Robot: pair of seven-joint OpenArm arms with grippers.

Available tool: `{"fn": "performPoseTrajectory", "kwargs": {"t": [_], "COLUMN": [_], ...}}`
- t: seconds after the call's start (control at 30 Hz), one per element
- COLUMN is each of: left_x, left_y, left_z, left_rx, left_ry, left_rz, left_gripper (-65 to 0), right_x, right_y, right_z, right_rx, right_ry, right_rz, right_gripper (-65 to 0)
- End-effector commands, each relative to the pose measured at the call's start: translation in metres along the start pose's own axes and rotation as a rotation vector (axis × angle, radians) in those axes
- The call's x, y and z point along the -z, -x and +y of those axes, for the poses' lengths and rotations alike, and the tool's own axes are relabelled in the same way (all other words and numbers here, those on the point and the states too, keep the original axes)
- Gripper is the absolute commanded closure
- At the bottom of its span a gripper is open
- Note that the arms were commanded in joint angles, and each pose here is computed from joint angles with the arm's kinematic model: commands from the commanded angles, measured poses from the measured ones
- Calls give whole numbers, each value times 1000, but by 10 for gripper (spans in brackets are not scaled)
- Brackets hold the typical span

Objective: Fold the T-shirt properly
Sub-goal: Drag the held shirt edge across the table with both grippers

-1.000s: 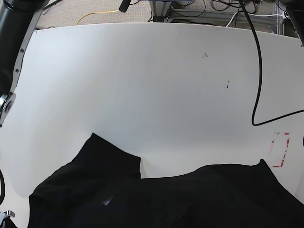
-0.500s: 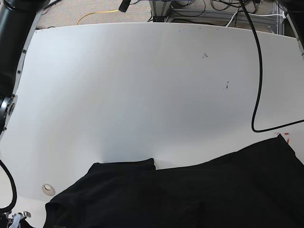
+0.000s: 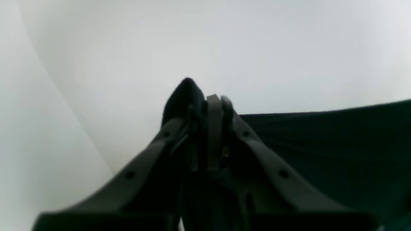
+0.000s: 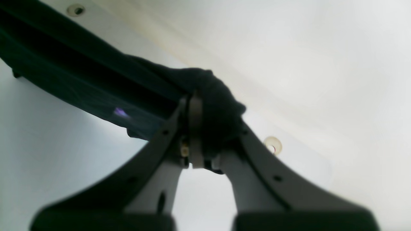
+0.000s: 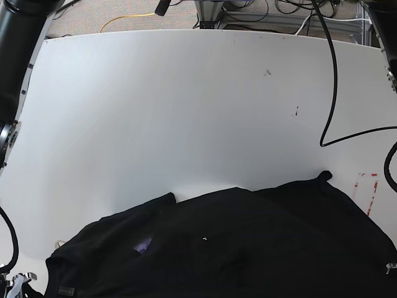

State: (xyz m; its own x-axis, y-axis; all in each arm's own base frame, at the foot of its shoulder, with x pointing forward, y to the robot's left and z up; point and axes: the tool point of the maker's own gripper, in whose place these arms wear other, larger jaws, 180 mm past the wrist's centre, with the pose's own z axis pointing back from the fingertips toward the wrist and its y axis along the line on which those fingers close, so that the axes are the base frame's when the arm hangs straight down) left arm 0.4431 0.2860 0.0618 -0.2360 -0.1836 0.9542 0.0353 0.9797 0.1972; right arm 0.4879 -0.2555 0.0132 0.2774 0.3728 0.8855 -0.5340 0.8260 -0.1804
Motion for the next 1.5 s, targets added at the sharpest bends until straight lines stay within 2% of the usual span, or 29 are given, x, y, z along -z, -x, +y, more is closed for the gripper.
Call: {"fn": "performPoseTrajectory", "kwargs": {"t": [0.0, 0.2, 0.5, 0.63, 0.7, 0.93, 1.0, 1.2, 1.47], "left_x": [-4, 0, 6, 10, 14, 9, 7, -13, -45], "left_y": [-28, -20, -68, -66, -62, 4, 27, 68, 110], "left_z": [11, 0, 17, 18, 4, -1, -9, -30, -70], "left_rx": [15, -16, -28, -37, -37, -70, -91, -95, -102], "left_ry": [-35, -17, -47, -46, -16, -14, -3, 31, 103], "left_rz": [-88, -83, -181, -172, -163, -29, 15, 92, 177], "left_gripper": [-11, -11, -11, -11, -11, -10, -10, -10, -10], "right_x": [-20, -12, -8, -7, -7, -18, -8, -7, -5], "right_y": [-21, -27, -30, -27, -27, -21, 1, 54, 120], "right_z": [-18, -17, -13, -12, -12, -22, -18, -12, -9], "right_rx": [-27, -44, -51, -50, -53, -44, -22, 88, 218], "right_ry": [87, 107, 101, 96, 97, 126, 102, 39, 25], "right_rz": [-53, -62, -55, -36, -32, -24, 11, 3, 69], "right_gripper": [0, 0, 0, 0, 0, 0, 0, 0, 0]}}
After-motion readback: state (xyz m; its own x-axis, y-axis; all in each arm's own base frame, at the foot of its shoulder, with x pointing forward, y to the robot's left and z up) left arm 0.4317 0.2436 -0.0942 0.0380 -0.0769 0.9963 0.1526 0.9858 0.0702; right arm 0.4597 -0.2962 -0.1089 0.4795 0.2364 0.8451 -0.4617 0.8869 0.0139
